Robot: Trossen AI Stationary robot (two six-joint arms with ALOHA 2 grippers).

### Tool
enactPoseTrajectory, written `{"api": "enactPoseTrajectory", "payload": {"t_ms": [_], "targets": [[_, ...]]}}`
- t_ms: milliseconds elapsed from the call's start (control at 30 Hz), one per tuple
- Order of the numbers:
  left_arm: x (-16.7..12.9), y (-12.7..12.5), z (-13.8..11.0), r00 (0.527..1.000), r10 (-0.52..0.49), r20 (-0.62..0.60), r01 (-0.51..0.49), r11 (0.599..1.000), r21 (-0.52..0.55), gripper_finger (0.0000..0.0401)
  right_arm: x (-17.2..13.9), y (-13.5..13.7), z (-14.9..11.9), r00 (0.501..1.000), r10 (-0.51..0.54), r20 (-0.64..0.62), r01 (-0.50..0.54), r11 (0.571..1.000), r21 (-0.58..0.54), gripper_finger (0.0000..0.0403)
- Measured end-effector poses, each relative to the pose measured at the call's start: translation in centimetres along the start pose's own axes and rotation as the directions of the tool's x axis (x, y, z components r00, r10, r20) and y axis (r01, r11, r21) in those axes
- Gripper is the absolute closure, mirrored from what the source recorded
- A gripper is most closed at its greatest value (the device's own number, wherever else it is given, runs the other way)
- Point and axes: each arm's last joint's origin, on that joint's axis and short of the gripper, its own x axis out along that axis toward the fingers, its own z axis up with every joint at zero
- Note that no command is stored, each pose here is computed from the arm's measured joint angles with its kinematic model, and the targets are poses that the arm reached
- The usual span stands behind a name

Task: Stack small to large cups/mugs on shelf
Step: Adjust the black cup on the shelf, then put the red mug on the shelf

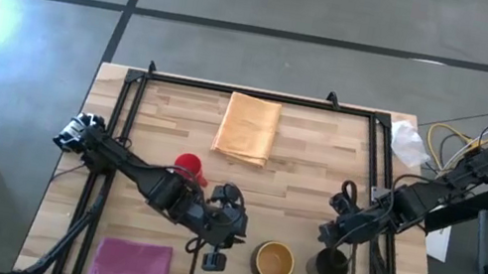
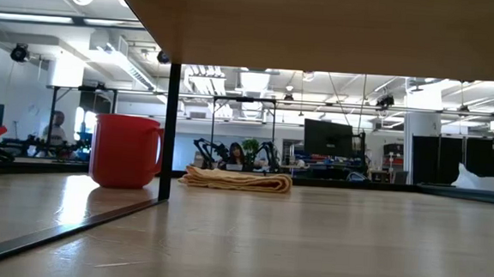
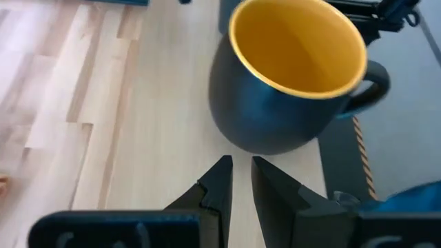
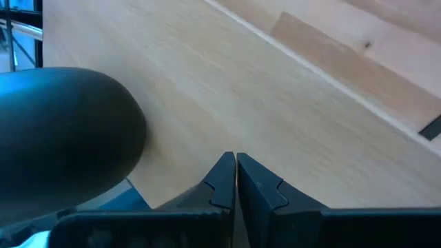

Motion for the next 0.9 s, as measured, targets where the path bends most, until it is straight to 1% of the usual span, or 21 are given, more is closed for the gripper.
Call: {"api": "enactPoseTrajectory", "payload": {"t_ms": [133,233,300,367,433,500,533,567,600,667,733,800,900], "targets": [[0.1,0.4,0.2,1.0,0.01,0.001,-0.01,1.0,-0.003,0.036,-0.1,-0.2,0.2,0.998,-0.013,0.066,0.016,0.999,-0.033,0.0394],[-0.4,1.5,0.2,0.999,0.042,-0.028,-0.042,0.999,-0.006,0.036,-0.7,-0.7,0.5,0.993,-0.034,0.117,0.04,0.998,-0.046,0.0394],[-1.4,3.0,0.5,0.996,0.076,-0.049,-0.077,0.997,-0.012,0.036,-1.3,-1.0,0.6,0.991,-0.031,0.133,0.038,0.998,-0.053,0.0394],[-2.8,4.9,0.8,0.99,0.119,-0.072,-0.121,0.993,-0.013,0.036,-2.1,-1.2,0.7,0.991,-0.002,0.133,0.011,0.998,-0.065,0.0394],[-4.0,7.2,1.4,0.985,0.154,-0.076,-0.156,0.987,-0.02,0.036,-2.8,-1.3,0.7,0.991,0.031,0.131,-0.022,0.997,-0.069,0.0392],[-5.2,9.9,1.7,0.974,0.198,-0.114,-0.204,0.978,-0.044,0.036,-3.5,-1.5,0.8,0.99,0.056,0.129,-0.046,0.996,-0.08,0.0387],[-5.8,11.4,1.6,0.963,0.227,-0.144,-0.24,0.968,-0.078,0.036,-3.7,-1.7,0.8,0.99,0.063,0.129,-0.052,0.995,-0.085,0.0384],[-6.4,13.1,1.5,0.945,0.267,-0.187,-0.293,0.948,-0.126,0.036,-4.0,-1.8,0.8,0.99,0.063,0.129,-0.052,0.995,-0.088,0.0378],[-7.0,14.8,1.1,0.918,0.312,-0.247,-0.358,0.918,-0.17,0.036,-4.1,-2.0,0.8,0.99,0.06,0.129,-0.049,0.995,-0.088,0.0371],[-8.0,17.8,0.2,0.847,0.376,-0.376,-0.479,0.847,-0.231,0.036,-4.3,-2.3,0.9,0.991,0.044,0.13,-0.031,0.994,-0.1,0.0354],[-8.6,19.9,-0.7,0.778,0.412,-0.474,-0.568,0.784,-0.252,0.036,-4.3,-2.6,0.9,0.991,0.017,0.132,0.002,0.99,-0.141,0.0332],[-8.9,21.1,-1.5,0.744,0.412,-0.527,-0.603,0.754,-0.261,0.036,-4.3,-2.9,0.9,0.991,-0.017,0.134,0.038,0.987,-0.153,0.0308],[-8.7,21.7,-3.0,0.715,0.407,-0.568,-0.626,0.734,-0.263,0.036,-4.1,-3.2,0.9,0.989,-0.056,0.136,0.075,0.987,-0.14,0.0275]]}}
